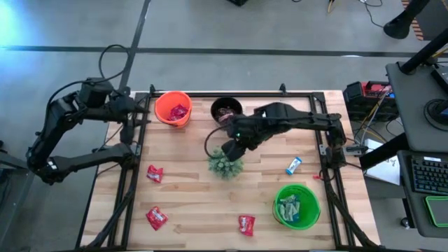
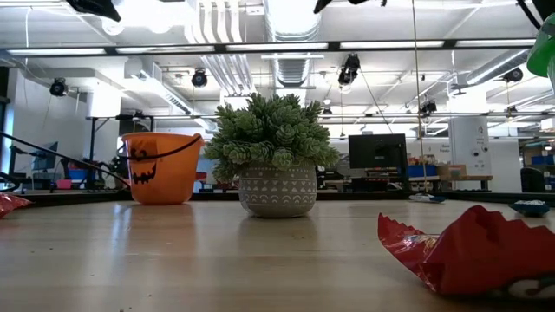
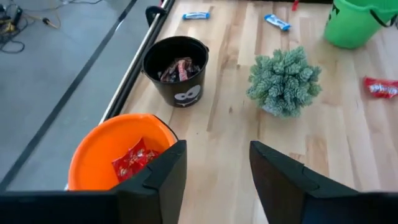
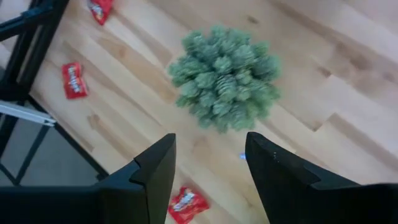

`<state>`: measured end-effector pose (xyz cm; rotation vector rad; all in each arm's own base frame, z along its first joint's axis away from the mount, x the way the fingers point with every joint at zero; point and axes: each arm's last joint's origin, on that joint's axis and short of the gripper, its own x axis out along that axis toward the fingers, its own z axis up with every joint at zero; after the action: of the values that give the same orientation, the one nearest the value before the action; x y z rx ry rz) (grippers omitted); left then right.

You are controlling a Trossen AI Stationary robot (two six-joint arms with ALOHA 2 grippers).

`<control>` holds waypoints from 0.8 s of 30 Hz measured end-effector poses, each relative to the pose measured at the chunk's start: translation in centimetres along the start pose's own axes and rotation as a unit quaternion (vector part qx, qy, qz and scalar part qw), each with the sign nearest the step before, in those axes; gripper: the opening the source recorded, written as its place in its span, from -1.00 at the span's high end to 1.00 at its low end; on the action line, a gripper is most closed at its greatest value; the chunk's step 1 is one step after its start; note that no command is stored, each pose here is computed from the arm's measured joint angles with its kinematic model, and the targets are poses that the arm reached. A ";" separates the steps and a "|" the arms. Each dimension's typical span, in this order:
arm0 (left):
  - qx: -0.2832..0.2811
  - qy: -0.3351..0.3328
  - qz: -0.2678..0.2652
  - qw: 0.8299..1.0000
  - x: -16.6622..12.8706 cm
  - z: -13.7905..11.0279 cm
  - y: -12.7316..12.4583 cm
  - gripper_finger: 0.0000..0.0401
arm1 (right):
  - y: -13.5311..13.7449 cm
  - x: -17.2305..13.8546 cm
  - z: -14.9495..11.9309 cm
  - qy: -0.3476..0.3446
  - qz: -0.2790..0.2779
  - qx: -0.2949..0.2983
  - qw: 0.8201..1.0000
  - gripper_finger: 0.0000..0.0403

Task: Sort candy
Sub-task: Put the red candy into the orange bucket

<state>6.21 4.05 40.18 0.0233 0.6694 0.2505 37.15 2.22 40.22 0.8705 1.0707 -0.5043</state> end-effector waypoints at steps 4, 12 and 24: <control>-0.028 0.000 0.000 1.000 0.0 0.0 0.0 0.10 | 1.0 0.3 -1.3 0.004 0.007 0.008 1.000 0.06; -0.020 0.000 0.000 1.000 0.0 0.0 0.0 -0.01 | 2.9 2.3 -3.7 0.004 0.025 0.028 0.999 0.08; 0.005 0.000 0.001 1.000 0.0 0.0 0.0 -0.01 | 4.7 7.5 -7.6 0.023 0.044 0.079 0.996 0.08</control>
<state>6.19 4.04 40.17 0.0326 0.6703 0.2492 39.62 11.44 33.54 1.0685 1.0393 -0.5010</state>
